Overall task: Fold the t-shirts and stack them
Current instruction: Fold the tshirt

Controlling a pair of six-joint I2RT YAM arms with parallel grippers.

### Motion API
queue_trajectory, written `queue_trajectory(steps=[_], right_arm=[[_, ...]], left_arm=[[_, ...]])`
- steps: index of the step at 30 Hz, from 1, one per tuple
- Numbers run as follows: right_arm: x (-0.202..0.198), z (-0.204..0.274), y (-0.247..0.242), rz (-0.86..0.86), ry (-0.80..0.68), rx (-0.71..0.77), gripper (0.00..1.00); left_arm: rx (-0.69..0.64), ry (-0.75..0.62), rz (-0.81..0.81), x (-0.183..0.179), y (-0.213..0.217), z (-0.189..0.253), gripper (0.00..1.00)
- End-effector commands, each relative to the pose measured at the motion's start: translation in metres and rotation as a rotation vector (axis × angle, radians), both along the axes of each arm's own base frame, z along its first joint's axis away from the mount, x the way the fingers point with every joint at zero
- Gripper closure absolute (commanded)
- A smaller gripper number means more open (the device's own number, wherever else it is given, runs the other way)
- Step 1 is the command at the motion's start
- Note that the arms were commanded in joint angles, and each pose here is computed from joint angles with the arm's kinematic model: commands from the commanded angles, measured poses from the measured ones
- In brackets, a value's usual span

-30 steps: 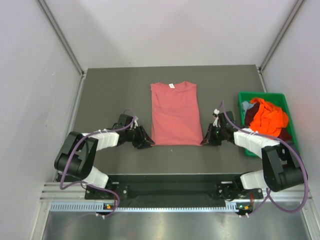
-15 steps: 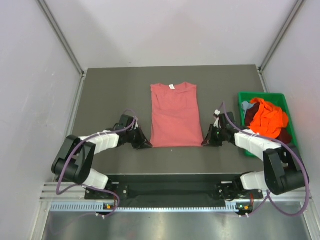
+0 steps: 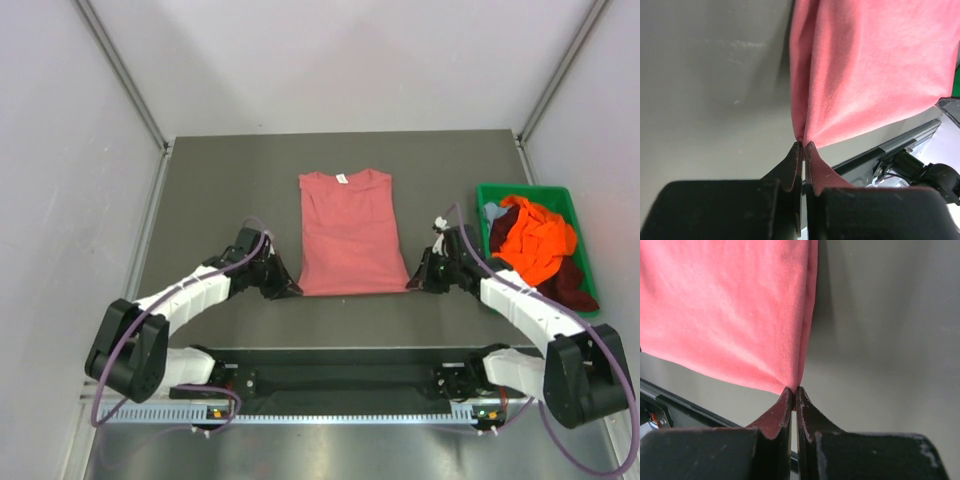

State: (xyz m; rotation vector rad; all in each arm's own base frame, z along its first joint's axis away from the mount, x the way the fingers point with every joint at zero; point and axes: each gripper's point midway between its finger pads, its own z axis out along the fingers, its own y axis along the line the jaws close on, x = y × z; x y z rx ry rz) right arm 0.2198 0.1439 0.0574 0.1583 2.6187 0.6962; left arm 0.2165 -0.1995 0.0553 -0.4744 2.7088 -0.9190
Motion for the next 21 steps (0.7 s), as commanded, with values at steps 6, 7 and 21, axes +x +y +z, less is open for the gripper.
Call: queue_trajectory(steps=[6, 7, 21], right_arm=[[0.014, 0.039, -0.004, -0.022, -0.101, -0.022, 1.0], [0.018, 0.045, -0.003, -0.026, -0.115, -0.019, 1.0], [0.086, 0.105, 0.009, -0.061, -0.203, -0.036, 1.0]], left_arm=[[0.048, -0.092, 0.026, 0.019, 0.004, 0.049, 1.0], [0.052, -0.098, 0.023, 0.021, 0.004, 0.052, 1.0], [0.155, -0.237, 0.06, 0.103, 0.005, 0.101, 1.0]])
